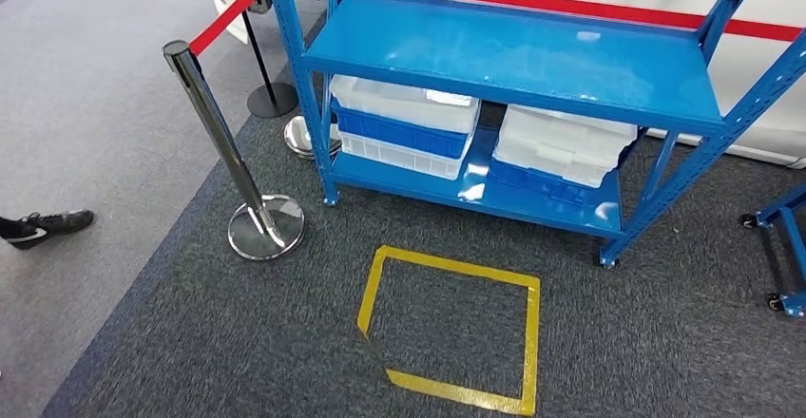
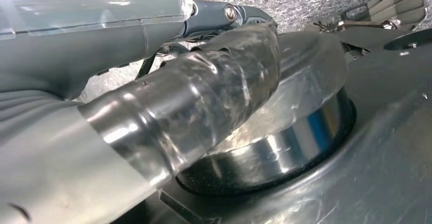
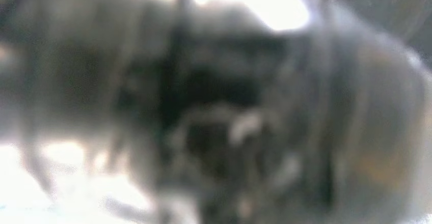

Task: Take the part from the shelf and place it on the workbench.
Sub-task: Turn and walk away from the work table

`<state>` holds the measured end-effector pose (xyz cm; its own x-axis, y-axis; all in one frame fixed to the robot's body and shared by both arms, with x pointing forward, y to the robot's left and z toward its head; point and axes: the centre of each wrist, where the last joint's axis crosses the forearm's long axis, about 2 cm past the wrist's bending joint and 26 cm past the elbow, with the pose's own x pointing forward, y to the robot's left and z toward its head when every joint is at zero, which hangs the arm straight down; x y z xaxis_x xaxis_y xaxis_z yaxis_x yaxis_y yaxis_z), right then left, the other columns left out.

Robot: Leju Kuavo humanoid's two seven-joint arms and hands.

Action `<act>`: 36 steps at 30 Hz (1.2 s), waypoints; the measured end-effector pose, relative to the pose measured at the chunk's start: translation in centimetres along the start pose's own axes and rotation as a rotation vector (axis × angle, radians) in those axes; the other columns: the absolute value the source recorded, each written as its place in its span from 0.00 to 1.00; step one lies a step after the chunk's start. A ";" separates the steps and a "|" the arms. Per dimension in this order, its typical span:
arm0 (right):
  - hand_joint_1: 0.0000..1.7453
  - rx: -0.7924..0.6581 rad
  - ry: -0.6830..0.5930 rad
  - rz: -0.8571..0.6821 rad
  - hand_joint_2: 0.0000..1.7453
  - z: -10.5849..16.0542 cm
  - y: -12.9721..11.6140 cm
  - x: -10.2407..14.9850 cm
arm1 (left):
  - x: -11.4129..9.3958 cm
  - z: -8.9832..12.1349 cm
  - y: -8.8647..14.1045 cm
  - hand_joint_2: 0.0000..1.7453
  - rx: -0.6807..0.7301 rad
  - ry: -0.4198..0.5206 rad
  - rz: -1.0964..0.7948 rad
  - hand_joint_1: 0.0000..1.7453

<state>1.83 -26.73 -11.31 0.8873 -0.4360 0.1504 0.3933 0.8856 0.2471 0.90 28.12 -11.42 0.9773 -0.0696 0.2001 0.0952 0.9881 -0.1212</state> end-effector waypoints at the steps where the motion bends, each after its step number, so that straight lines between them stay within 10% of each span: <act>1: 0.00 0.000 -0.001 0.000 0.00 0.0 0.0 0.1 | -0.1 0.0 0.0 0.00 0.000 0.003 0.000 0.00; 36: 0.00 -0.046 -0.014 -0.019 0.00 0.0 -0.2 0.5 | -0.2 0.1 0.3 0.00 -0.014 -0.009 -0.011 0.00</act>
<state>2.22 -27.17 -11.31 0.8761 -0.4550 0.1596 0.4212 0.8833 0.2059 0.72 28.49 -11.43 0.9745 -0.0788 0.2103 0.1083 0.9852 -0.1326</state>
